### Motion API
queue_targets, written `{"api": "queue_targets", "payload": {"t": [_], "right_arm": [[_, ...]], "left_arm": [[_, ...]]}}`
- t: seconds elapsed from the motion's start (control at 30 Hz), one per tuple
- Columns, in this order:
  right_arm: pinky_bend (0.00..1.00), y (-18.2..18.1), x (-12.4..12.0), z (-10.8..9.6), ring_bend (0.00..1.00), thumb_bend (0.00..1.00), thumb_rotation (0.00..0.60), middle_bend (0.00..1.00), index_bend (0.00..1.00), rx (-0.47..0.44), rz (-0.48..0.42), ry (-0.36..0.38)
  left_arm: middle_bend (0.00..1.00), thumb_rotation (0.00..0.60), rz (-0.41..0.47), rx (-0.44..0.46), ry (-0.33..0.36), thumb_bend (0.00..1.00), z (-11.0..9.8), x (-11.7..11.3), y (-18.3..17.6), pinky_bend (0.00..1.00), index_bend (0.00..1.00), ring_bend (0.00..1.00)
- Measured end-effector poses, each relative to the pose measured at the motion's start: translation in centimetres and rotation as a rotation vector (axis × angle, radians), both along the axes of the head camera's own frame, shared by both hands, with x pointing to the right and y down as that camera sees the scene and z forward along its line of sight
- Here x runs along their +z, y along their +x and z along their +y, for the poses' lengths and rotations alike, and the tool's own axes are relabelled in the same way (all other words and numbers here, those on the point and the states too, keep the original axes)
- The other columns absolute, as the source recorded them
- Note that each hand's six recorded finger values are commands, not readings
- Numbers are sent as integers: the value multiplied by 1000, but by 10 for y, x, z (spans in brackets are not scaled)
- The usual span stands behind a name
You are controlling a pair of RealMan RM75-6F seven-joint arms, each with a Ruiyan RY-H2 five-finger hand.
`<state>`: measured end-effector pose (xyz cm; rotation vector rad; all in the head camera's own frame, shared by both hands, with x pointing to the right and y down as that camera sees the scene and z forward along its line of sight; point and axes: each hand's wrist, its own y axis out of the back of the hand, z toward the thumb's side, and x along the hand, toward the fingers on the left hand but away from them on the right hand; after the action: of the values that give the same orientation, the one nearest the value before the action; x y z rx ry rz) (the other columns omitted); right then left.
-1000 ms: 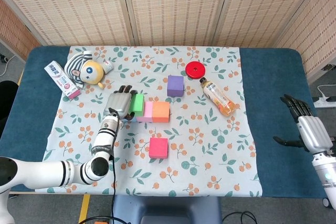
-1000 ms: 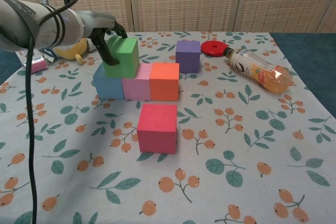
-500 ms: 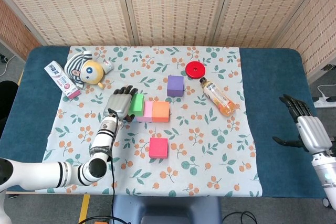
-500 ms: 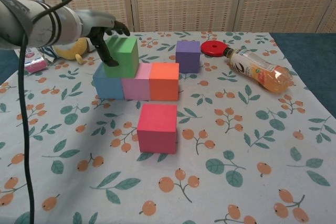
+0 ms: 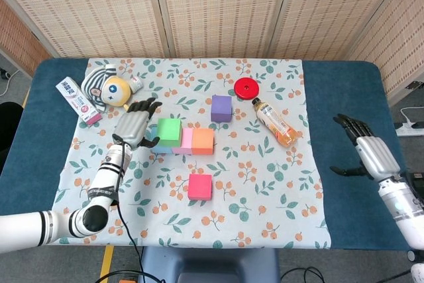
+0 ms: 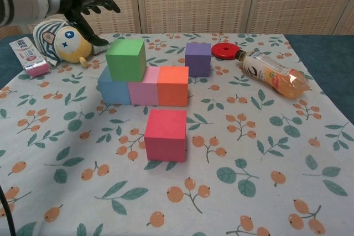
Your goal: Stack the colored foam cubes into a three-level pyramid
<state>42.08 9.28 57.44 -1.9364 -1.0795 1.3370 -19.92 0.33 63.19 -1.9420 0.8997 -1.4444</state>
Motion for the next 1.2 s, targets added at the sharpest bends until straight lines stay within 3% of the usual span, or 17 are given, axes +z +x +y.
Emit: {"api": "queue_targets", "payload": {"t": [0.17, 0.4, 0.8, 1.2], "right_arm": [[0, -23, 20, -28, 0, 44, 600, 23, 0, -49, -20, -33], [0, -69, 59, -74, 0, 15, 600, 27, 0, -118, -20, -100], [0, -168, 119, -151, 0, 0, 600, 27, 8, -209, 30, -142], [0, -232, 170, -175, 0, 0, 600, 43, 123, -210, 108, -200]], "left_arm": [[10, 600, 66, -37, 23, 328, 4, -4, -35, 20, 214, 0], [24, 600, 39, -69, 75, 327, 20, -1, -103, 21, 247, 0], [34, 600, 16, -49, 133, 328, 51, -8, -167, 21, 279, 0], [32, 600, 38, -65, 110, 329, 75, -15, -180, 21, 288, 0]]}}
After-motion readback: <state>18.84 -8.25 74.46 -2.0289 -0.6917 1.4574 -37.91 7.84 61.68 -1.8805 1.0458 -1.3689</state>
